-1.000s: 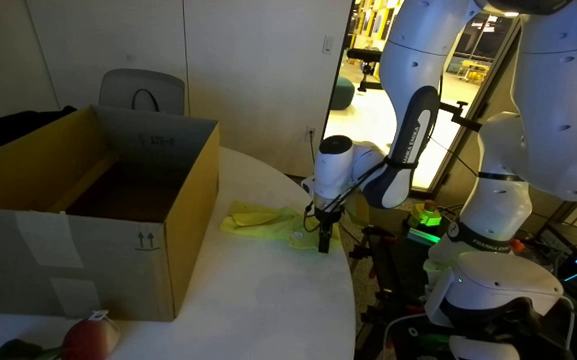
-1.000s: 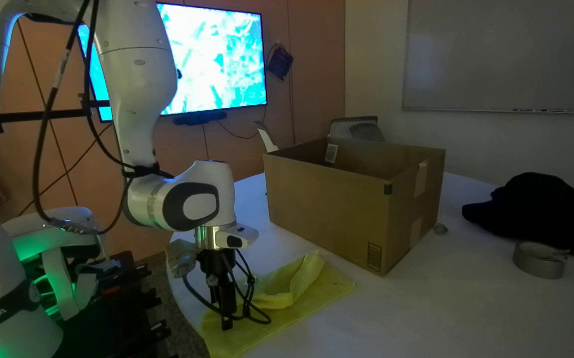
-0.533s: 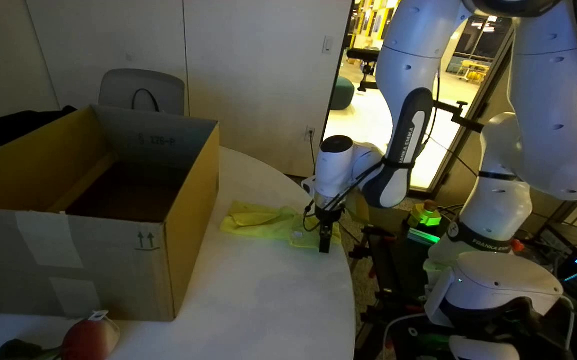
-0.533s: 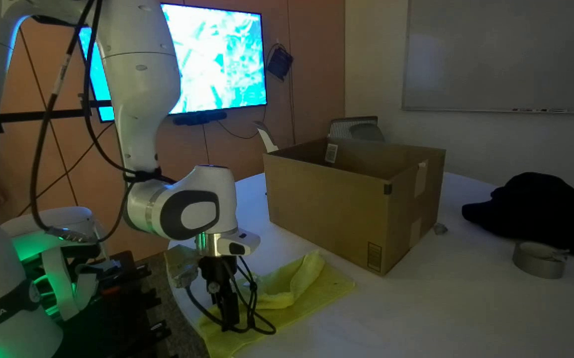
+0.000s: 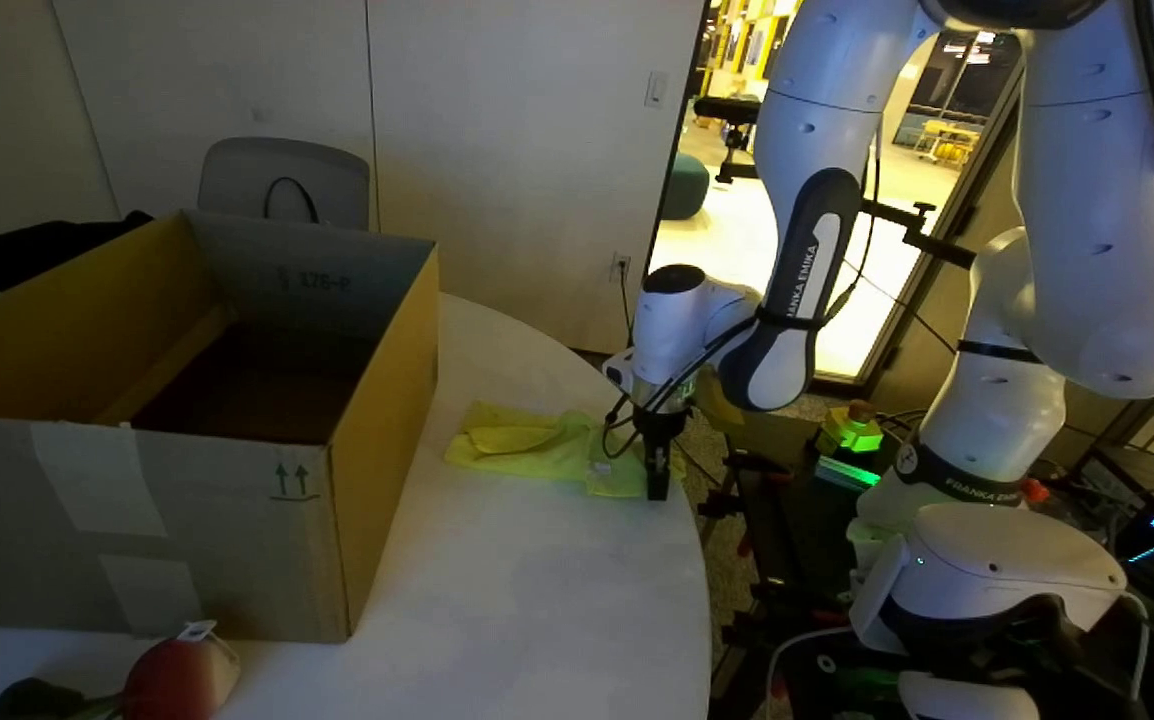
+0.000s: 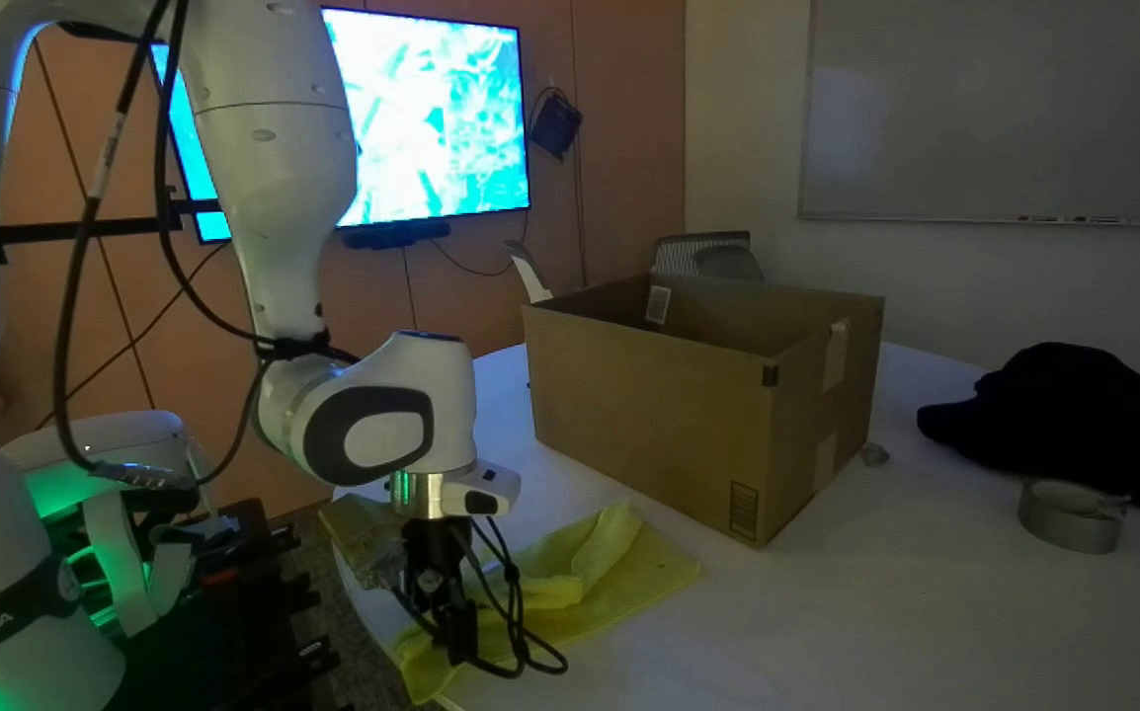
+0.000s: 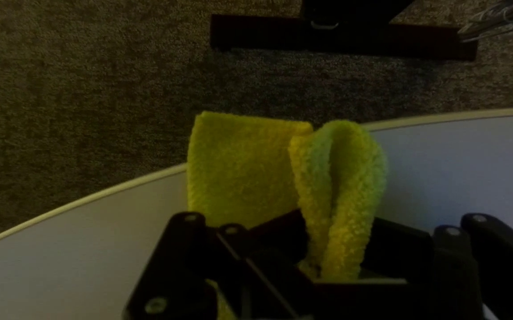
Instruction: Put the marker on the towel and wrap it, then put it in the box
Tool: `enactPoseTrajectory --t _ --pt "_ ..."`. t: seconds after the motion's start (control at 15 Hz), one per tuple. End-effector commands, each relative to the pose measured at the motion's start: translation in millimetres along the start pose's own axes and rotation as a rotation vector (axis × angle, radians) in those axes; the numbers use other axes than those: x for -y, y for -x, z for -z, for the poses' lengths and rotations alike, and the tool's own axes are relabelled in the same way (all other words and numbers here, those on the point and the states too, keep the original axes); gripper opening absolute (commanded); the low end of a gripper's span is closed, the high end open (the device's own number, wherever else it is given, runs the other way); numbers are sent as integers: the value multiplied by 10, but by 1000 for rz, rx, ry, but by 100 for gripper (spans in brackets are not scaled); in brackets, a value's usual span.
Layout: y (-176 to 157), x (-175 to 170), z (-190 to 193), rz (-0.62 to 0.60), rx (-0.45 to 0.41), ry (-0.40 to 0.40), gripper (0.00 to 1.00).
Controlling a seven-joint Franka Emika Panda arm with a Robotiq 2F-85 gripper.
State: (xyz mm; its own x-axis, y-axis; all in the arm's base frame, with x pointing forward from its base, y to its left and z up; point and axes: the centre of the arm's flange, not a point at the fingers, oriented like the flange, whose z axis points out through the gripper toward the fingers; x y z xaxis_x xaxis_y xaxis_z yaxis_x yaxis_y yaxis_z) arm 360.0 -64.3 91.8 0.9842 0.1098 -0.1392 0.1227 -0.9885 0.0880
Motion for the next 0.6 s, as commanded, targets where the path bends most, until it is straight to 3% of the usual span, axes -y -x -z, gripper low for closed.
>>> enactPoseTrajectory --t 0.0,0.33,0.53 --pt "138 -108 281 67 6 -8 1" --pt "222 -257 621 64 -28 50 5" --pt "215 -355 882 46 -96 96 5"
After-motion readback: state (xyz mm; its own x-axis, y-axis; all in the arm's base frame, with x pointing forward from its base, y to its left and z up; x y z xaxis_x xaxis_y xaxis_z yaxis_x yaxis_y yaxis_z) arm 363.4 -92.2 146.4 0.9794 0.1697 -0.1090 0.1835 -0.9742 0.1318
